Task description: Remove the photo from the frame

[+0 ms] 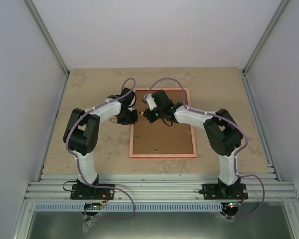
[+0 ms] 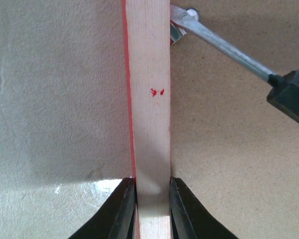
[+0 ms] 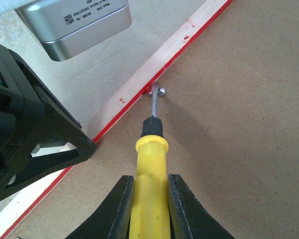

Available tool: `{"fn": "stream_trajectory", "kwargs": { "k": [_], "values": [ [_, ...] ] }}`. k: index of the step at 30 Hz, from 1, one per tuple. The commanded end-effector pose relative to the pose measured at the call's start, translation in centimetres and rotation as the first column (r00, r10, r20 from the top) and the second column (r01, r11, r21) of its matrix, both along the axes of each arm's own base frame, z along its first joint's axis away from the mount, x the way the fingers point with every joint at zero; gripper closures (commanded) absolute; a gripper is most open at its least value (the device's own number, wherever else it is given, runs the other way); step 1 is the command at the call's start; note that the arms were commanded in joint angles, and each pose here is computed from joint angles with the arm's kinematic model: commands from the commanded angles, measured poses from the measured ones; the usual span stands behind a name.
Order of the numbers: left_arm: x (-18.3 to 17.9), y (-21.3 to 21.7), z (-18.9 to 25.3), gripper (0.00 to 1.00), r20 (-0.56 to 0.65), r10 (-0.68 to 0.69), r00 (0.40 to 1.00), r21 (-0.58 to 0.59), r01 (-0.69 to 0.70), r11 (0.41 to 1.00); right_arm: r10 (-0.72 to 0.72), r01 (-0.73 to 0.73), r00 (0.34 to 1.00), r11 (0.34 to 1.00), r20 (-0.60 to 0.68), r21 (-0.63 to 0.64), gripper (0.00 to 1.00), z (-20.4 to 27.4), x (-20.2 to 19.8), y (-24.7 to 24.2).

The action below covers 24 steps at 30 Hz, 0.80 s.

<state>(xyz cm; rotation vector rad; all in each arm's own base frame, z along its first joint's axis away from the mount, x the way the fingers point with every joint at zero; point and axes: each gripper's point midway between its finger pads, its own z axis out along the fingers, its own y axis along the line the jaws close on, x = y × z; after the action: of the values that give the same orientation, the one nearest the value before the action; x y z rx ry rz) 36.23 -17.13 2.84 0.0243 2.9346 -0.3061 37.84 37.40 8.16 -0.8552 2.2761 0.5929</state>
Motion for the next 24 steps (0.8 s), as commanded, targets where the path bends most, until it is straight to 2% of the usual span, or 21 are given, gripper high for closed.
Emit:
{"fn": "stream_trajectory", "kwargs": {
  "k": [1,24],
  "values": [
    [-0.5,0.0,-0.6,0.8,-0.022,-0.016,1.0,-0.006,0.016,1.0,0.027,-0.027,1.0,1.0,-0.003,0.005,1.0,-0.2,0.3,0.7],
    [-0.6,0.4,-0.5,0.81,-0.018,0.002,1.0,0.009,-0.002,1.0,0.135,-0.147,0.984,0.983,-0.113,-0.106,0.99,-2.0,-3.2,-0.7]
  ]
}}
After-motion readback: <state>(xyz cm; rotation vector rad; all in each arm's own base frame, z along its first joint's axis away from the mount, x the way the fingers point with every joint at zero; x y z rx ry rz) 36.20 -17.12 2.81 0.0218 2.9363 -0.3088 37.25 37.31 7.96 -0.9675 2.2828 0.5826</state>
